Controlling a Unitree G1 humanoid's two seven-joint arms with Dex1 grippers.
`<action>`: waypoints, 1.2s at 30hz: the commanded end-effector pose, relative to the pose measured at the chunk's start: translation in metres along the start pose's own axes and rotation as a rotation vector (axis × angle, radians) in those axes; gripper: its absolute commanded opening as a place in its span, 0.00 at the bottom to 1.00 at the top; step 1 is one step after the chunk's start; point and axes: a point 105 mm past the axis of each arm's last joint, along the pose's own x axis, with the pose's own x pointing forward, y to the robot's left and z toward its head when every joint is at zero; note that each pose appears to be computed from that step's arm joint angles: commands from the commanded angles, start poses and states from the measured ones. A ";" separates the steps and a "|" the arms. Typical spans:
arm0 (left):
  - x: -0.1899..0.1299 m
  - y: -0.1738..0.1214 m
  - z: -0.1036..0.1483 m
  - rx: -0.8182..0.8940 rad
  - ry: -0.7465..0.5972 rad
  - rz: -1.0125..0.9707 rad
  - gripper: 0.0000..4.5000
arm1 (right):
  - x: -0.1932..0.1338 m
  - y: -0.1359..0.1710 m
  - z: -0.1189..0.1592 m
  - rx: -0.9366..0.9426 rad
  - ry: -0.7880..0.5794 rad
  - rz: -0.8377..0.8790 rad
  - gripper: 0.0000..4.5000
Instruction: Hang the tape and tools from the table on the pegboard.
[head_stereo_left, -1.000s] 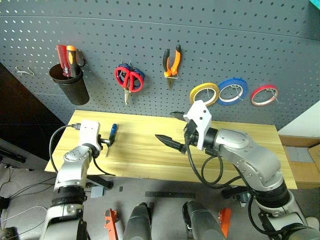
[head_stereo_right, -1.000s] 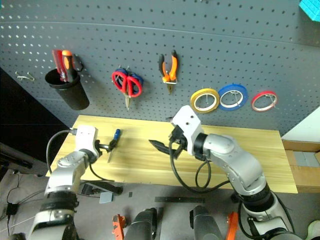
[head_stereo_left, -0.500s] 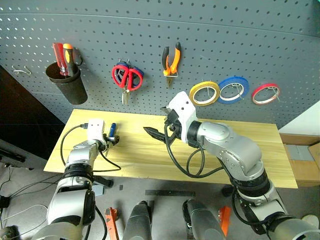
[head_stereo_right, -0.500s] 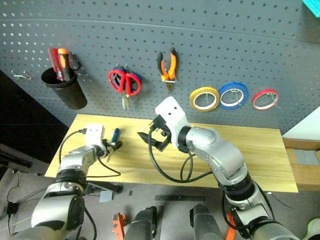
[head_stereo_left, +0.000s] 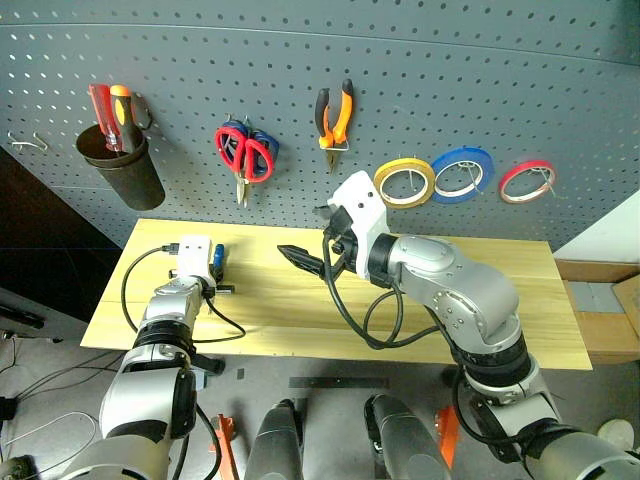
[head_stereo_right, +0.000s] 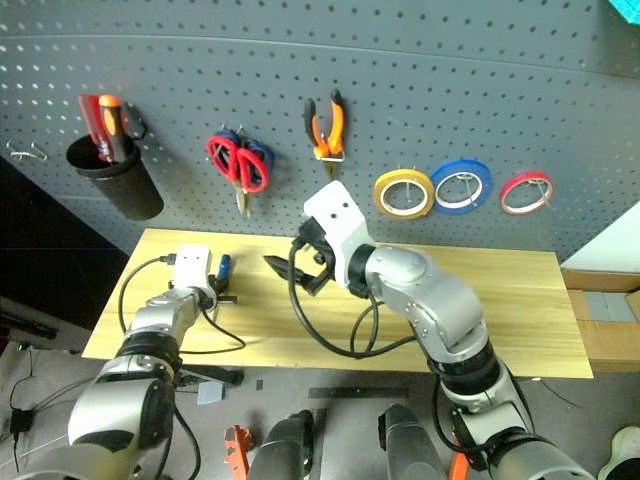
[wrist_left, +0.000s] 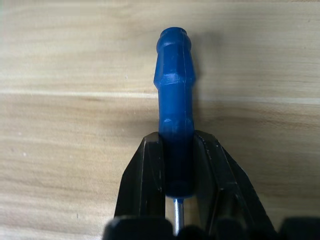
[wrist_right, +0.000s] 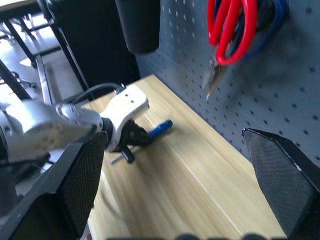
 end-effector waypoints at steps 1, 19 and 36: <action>-0.010 0.005 0.023 0.047 -0.150 0.032 0.10 | -0.004 0.000 0.010 -0.024 -0.038 0.013 1.00; -0.170 -0.006 0.123 0.308 -0.969 0.158 0.10 | -0.032 0.025 0.025 -0.198 -0.145 0.290 1.00; -0.208 0.045 0.267 0.309 -1.374 0.344 0.10 | -0.024 0.018 0.034 -0.218 -0.167 0.286 1.00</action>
